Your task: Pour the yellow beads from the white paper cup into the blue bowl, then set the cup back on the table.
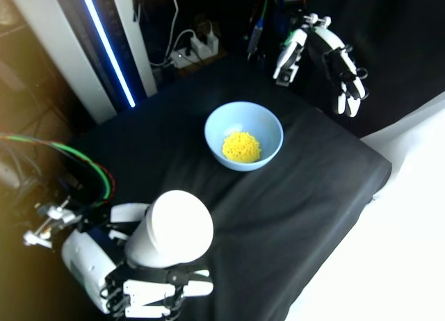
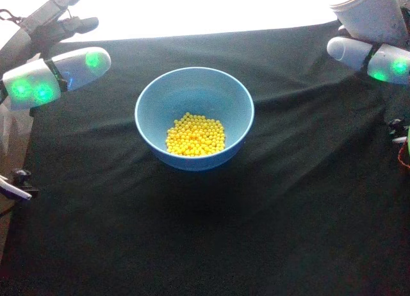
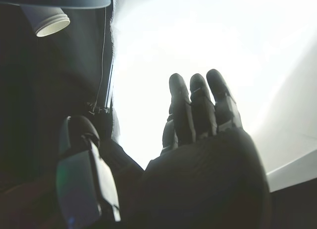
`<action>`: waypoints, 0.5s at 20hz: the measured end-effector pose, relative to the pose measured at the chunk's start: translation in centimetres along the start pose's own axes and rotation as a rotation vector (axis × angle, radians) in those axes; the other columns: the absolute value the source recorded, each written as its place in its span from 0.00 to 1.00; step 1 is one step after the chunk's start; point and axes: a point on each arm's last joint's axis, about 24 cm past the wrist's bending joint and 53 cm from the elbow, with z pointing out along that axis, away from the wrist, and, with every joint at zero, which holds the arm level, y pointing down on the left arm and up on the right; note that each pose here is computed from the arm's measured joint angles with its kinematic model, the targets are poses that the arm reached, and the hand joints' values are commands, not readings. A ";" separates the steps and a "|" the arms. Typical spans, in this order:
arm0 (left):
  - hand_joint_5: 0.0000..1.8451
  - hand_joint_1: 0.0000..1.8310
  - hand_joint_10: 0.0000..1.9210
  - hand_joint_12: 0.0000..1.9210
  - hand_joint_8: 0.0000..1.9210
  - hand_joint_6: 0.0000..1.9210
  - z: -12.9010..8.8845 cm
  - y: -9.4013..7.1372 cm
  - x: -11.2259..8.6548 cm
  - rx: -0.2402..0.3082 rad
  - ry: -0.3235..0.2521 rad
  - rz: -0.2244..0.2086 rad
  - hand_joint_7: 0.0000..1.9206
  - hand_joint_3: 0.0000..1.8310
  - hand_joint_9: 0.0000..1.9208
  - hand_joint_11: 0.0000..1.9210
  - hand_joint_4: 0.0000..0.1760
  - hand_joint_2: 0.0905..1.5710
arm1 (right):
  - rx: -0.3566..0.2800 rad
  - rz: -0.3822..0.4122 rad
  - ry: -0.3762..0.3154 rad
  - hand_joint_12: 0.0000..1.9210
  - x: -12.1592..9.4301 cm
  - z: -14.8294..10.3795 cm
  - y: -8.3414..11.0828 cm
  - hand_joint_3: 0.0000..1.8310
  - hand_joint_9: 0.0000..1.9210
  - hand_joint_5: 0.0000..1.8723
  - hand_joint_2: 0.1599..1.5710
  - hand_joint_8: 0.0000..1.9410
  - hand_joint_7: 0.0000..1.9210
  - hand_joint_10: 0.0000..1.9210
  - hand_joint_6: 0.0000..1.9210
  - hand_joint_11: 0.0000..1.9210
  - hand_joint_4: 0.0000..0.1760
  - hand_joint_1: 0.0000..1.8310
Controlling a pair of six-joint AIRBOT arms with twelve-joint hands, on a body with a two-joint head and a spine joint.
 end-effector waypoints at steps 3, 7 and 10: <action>0.08 0.27 0.00 0.40 0.00 0.00 0.0 0.0 0.0 0.000 0.000 0.000 0.28 0.00 0.19 0.00 0.00 0.54 | 0.002 -0.004 0.006 0.47 0.1 0.0 -0.1 0.00 0.58 0.29 0.50 0.00 0.52 0.00 0.00 0.41 0.00 0.59; 0.08 0.27 0.00 0.39 0.00 0.00 0.0 0.0 0.0 0.000 0.001 0.000 0.28 0.00 0.19 0.00 0.00 0.56 | 0.004 -0.003 0.005 0.46 0.1 0.0 -0.1 0.00 0.59 0.29 0.51 0.00 0.52 0.00 0.00 0.42 0.00 0.57; 0.08 0.27 0.00 0.40 0.00 0.00 0.0 0.0 0.1 -0.001 0.001 0.000 0.28 0.00 0.19 0.00 0.00 0.55 | 0.004 -0.003 0.005 0.48 0.1 0.0 -0.1 0.00 0.56 0.30 0.50 0.00 0.50 0.00 0.00 0.38 0.02 0.55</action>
